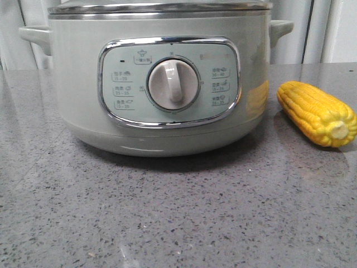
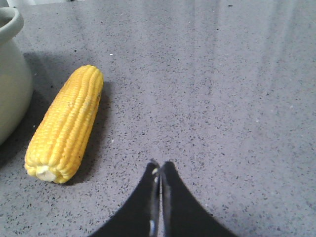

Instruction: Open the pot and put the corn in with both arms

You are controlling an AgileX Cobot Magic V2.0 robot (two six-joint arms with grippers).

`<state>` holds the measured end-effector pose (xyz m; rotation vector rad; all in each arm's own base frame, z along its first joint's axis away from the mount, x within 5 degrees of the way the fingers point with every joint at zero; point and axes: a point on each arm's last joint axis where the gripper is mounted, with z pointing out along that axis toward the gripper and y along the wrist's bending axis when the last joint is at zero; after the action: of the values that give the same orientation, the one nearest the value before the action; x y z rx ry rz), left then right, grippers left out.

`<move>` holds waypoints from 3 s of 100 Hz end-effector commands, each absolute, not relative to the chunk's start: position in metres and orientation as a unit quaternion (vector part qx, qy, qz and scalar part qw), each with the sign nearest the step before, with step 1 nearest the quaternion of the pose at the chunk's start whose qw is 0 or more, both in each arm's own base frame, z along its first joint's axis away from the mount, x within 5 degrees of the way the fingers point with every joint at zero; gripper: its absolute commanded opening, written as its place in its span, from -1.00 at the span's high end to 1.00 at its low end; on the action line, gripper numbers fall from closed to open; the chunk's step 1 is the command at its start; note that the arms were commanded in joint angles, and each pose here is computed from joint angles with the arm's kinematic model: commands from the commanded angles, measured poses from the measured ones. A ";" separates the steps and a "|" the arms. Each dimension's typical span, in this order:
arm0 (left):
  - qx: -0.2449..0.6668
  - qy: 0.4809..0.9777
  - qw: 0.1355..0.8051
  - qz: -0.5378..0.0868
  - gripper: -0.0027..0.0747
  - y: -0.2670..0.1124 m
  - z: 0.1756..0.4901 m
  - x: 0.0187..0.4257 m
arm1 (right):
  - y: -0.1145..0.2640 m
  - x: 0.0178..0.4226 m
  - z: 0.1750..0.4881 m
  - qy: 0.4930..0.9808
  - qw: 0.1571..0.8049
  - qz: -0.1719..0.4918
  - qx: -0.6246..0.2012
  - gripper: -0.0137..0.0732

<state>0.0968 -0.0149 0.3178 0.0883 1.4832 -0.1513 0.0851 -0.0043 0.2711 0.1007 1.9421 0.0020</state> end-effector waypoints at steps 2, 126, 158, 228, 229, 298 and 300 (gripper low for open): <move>0.055 0.635 0.763 -0.104 -0.12 -0.025 0.345 0.112 | -0.005 0.089 0.288 0.798 0.601 -0.002 0.042 0.83; 0.233 0.651 0.671 -0.268 -0.13 -0.218 0.349 0.239 | -0.005 0.090 0.285 0.797 0.603 -0.002 0.042 0.83; 0.230 0.656 0.667 -0.267 -0.05 -0.226 0.339 0.249 | -0.005 0.089 0.285 0.800 0.599 -0.002 0.042 0.83; 0.226 0.569 0.743 -0.271 0.99 -0.219 0.414 0.240 | -0.001 0.087 0.295 0.806 0.591 0.018 0.034 0.83; 0.225 0.567 0.744 -0.271 0.99 -0.219 0.416 0.239 | 0.000 0.087 0.296 0.805 0.591 0.020 0.032 0.83; 0.209 0.483 0.822 -0.216 0.99 -0.117 0.506 0.148 | 0.037 0.219 0.321 0.934 0.337 0.115 -0.011 -0.13; 0.208 0.486 0.822 -0.213 0.99 -0.115 0.505 0.148 | 0.038 0.224 0.319 0.936 0.330 0.119 -0.008 -0.13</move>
<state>0.1705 -0.1403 0.4733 0.5376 1.2159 -0.4591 0.2044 0.0340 0.3105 -0.0404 2.4801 0.2670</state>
